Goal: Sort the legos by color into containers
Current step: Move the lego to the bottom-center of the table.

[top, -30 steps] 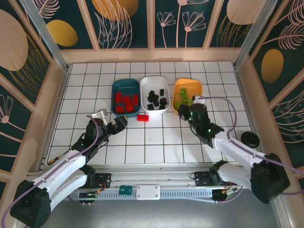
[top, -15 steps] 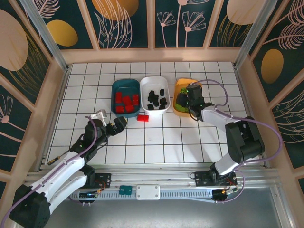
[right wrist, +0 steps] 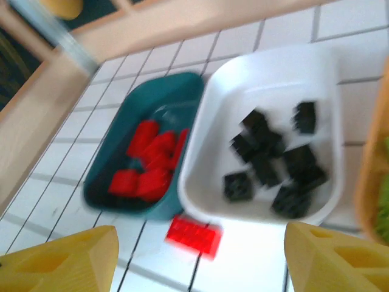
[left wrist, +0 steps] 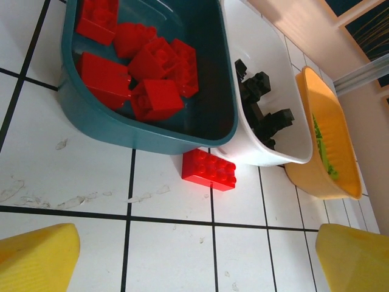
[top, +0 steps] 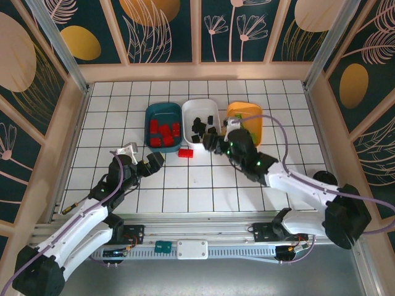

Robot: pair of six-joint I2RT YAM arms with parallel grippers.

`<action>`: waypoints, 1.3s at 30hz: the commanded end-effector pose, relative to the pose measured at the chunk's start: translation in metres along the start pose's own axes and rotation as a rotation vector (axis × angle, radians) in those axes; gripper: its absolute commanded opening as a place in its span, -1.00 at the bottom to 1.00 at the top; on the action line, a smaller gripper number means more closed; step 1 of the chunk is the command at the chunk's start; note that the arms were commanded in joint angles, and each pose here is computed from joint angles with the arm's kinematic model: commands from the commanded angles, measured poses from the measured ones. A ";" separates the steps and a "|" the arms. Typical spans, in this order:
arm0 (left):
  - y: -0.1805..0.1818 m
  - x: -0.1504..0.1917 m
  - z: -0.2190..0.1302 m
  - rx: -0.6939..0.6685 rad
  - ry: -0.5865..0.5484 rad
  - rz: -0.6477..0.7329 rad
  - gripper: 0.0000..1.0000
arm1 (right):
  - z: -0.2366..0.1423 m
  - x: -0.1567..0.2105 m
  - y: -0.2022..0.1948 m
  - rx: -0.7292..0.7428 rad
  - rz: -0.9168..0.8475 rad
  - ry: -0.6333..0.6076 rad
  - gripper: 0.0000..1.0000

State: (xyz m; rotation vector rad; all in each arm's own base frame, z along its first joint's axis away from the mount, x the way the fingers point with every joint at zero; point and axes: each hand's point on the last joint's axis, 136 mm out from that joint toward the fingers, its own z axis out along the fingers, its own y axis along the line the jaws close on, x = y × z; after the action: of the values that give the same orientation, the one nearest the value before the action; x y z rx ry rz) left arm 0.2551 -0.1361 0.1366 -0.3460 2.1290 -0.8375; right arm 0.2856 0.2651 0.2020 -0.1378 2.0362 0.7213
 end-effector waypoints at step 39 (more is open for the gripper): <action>-0.004 0.000 -0.011 0.010 0.004 0.036 0.97 | 0.093 0.206 0.055 -0.118 -0.223 0.415 0.29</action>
State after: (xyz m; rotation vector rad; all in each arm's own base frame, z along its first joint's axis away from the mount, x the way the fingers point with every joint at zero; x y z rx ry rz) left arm 0.2485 -0.1328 0.1390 -0.3298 2.1326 -0.8257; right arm 0.2739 0.4044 0.0537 -0.5282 2.1677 0.6978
